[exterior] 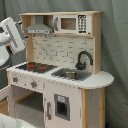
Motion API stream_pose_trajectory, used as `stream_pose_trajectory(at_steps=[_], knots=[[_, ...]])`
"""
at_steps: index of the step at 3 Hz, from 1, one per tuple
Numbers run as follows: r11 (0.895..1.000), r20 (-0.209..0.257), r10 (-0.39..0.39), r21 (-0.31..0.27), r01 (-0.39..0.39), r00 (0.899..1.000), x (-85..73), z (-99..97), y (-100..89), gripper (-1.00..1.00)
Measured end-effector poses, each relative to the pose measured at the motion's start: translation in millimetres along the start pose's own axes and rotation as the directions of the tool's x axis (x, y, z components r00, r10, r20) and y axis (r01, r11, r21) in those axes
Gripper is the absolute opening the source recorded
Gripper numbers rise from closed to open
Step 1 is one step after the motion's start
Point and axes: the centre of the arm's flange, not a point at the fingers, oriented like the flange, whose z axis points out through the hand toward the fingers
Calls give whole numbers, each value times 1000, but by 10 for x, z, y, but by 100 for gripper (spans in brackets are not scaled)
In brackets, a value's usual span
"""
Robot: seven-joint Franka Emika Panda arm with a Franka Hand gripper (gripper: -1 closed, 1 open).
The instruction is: Play with the kitchen
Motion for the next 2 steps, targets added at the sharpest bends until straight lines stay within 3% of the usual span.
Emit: stream_pose_trajectory(at_steps=[1, 2], knots=[[998, 3, -46, -45, 46, 999, 142, -102, -20, 100], [998, -36, -58, -24, 58, 998, 384, -199, -215, 100]])
